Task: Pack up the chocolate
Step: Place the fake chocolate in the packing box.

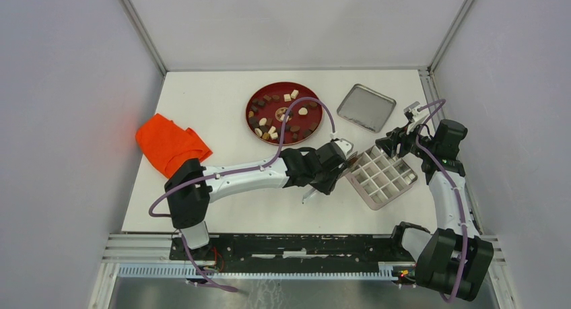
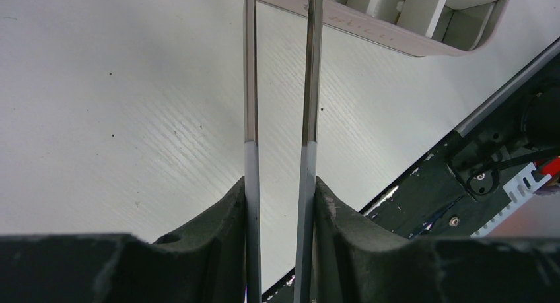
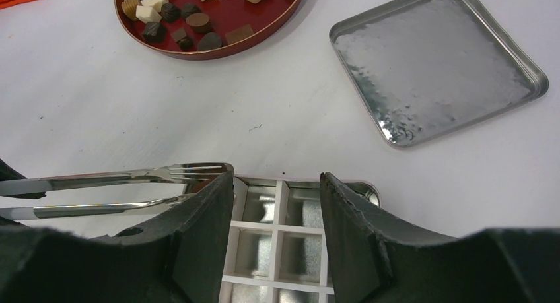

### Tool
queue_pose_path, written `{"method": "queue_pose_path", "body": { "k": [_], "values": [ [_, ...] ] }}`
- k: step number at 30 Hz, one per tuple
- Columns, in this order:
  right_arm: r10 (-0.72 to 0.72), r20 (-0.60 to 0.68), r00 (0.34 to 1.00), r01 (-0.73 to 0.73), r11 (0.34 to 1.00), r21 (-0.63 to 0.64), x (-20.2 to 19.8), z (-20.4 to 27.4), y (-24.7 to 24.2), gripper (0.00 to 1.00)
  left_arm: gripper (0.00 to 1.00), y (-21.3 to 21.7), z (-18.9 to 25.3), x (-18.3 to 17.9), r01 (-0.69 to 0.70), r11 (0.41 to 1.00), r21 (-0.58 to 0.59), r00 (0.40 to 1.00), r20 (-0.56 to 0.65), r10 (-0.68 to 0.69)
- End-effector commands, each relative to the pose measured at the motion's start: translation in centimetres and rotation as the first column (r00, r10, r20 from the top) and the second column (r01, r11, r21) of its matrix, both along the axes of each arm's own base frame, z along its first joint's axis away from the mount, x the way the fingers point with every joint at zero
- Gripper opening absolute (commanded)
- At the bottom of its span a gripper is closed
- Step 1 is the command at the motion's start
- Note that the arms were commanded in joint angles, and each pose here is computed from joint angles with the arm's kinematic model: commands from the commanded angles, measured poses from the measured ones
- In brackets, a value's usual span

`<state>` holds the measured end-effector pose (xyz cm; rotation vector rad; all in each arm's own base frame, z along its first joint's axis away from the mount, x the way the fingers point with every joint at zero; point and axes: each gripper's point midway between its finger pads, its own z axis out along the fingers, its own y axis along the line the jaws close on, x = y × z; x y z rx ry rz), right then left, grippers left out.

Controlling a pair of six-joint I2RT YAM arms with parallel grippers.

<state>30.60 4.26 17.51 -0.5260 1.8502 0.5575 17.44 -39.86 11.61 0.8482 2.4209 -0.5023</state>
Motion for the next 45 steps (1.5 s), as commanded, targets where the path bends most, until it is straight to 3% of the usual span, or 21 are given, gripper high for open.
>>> {"method": "queue_pose_path", "body": {
  "k": [1,33,45],
  "values": [
    [0.021,0.043,0.999,-0.021,1.0,-0.001,0.5,1.4,0.2,0.57,0.36,-1.1,1.9,0.9,0.0,0.999,-0.046,0.999,0.033,0.002],
    [0.026,0.045,0.999,-0.026,1.0,0.003,0.5,1.5,0.3,0.57,0.43,-0.9,2.3,0.9,-0.015,0.999,-0.049,0.999,0.036,0.017],
    [0.033,0.046,0.998,-0.033,0.999,0.005,0.4,1.5,0.4,0.57,0.39,-0.5,8.1,1.7,-0.049,0.967,-0.251,0.995,0.075,0.07]
  ]
}}
